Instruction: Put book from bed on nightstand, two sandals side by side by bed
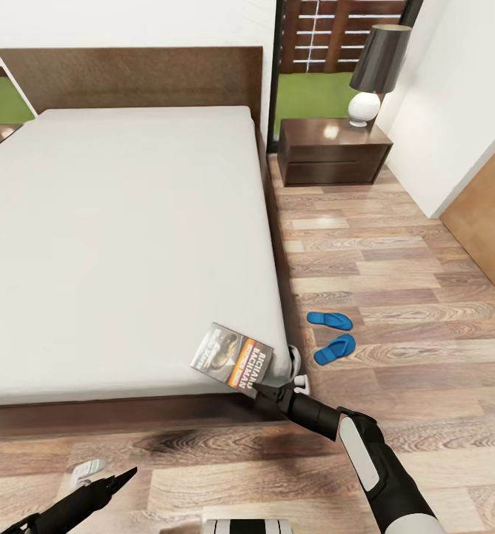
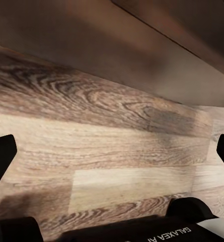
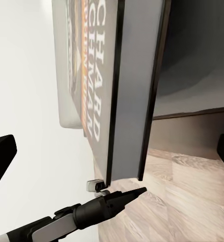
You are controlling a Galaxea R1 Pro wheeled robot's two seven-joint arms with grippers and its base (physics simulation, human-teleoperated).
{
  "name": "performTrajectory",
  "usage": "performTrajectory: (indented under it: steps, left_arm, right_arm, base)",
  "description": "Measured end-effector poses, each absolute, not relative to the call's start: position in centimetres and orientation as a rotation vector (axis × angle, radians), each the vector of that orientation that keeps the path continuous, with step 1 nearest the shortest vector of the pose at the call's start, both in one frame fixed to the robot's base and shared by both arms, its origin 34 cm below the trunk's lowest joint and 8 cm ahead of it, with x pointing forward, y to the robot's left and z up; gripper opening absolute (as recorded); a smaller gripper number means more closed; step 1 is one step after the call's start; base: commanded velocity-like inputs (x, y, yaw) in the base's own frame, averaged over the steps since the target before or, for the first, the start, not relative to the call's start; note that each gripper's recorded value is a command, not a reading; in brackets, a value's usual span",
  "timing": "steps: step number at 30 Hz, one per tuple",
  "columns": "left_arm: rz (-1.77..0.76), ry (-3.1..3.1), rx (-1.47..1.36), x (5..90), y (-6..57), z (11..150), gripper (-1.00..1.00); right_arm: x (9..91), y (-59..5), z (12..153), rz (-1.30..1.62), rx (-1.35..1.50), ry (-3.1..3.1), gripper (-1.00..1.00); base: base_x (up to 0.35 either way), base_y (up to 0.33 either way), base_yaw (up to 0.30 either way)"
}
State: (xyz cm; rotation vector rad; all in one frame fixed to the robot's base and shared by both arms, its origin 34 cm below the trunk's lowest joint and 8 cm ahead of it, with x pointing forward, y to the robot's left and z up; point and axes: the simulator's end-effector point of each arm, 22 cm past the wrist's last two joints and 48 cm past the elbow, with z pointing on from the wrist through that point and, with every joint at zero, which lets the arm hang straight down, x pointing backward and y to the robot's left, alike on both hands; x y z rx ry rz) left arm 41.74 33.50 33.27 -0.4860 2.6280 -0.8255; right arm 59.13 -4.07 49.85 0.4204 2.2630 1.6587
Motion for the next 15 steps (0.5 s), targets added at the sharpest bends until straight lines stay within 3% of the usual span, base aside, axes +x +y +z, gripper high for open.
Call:
performTrajectory:
  steps: [15]
  left_arm:
    - [-0.825,2.628,-0.486,41.74,33.50,33.27,1.00]
  right_arm:
    - [59.13,-4.08,49.85,1.659,0.420,2.263,1.00]
  base:
    - [0.002,0.002,0.000]
